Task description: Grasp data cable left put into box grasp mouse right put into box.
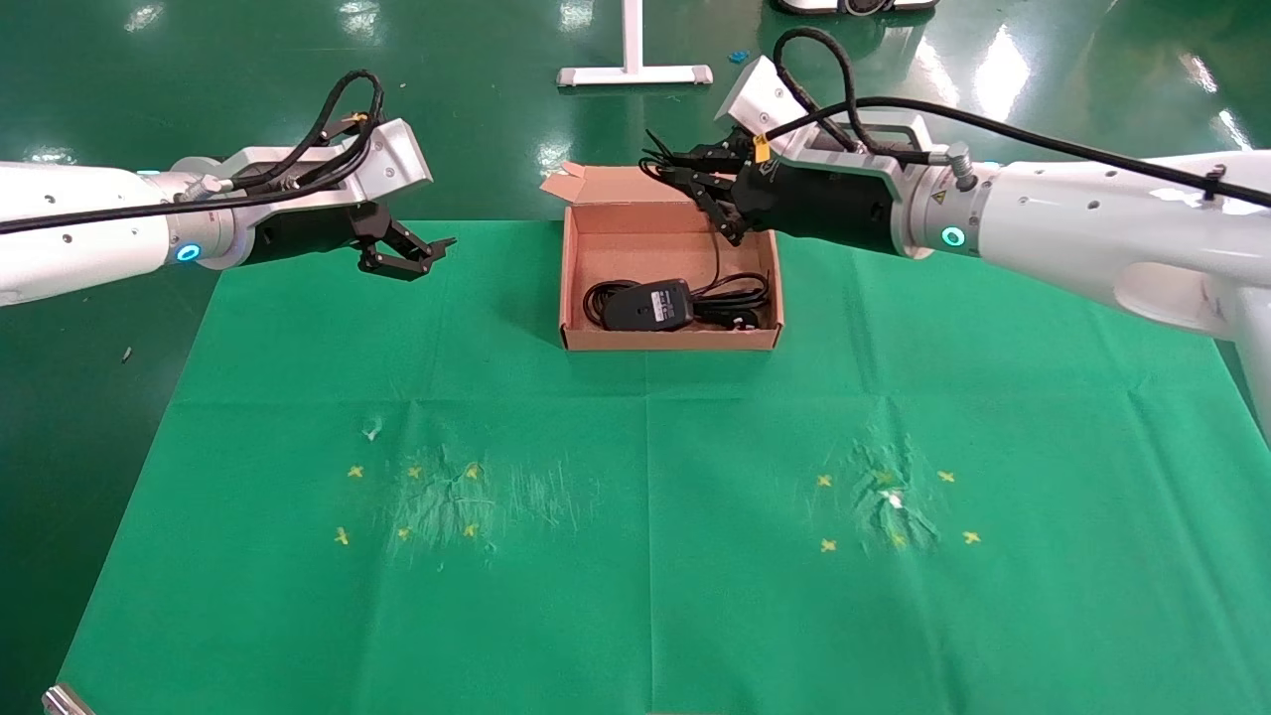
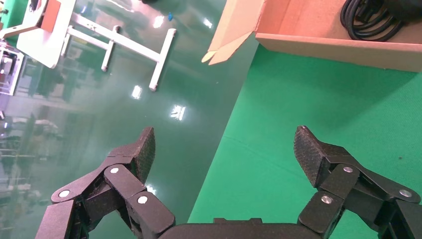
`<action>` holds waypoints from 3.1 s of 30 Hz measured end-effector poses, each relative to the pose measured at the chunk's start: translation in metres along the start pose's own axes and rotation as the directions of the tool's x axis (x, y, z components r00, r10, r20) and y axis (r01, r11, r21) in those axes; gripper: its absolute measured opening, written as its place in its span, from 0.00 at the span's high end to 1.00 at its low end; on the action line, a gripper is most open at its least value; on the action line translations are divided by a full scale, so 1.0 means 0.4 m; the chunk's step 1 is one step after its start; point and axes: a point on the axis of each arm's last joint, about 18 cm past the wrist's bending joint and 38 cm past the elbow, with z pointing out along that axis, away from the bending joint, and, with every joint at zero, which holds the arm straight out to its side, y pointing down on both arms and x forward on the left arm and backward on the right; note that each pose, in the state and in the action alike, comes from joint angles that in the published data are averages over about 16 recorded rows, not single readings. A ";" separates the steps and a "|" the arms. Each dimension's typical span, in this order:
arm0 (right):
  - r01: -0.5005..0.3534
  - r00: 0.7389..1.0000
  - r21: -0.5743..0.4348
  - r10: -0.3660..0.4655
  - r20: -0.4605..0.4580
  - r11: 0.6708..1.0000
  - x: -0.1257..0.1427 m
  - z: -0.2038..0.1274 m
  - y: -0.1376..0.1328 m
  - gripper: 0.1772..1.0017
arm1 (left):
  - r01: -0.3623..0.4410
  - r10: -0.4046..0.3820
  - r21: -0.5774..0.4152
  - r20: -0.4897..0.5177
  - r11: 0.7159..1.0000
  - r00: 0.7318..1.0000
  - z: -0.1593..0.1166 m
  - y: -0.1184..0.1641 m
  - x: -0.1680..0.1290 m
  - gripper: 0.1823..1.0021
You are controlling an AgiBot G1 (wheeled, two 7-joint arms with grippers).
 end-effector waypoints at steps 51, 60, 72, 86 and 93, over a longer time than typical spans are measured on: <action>-0.277 0.932 0.242 0.198 0.302 0.930 -0.152 -0.371 0.022 0.01 | 0.027 -0.027 0.013 -0.020 1.000 0.999 -0.001 0.001 0.015 0.00; -0.314 0.899 0.270 0.193 0.394 0.910 -0.201 -0.467 0.003 0.00 | 0.146 -0.138 0.073 -0.112 0.987 0.984 -0.020 0.003 0.079 0.00; -0.350 0.845 0.287 0.168 0.508 0.892 -0.264 -0.579 -0.029 0.00 | 0.350 -0.290 0.182 -0.290 0.919 0.912 -0.086 -0.010 0.178 0.00; -0.358 0.829 0.288 0.160 0.535 0.888 -0.280 -0.606 -0.038 0.00 | 0.522 -0.351 0.299 -0.472 0.799 0.808 -0.208 -0.038 0.248 0.00; -0.358 0.829 0.288 0.160 0.535 0.888 -0.280 -0.606 -0.038 0.00 | 0.579 -0.338 0.355 -0.549 0.733 0.765 -0.285 -0.052 0.269 0.00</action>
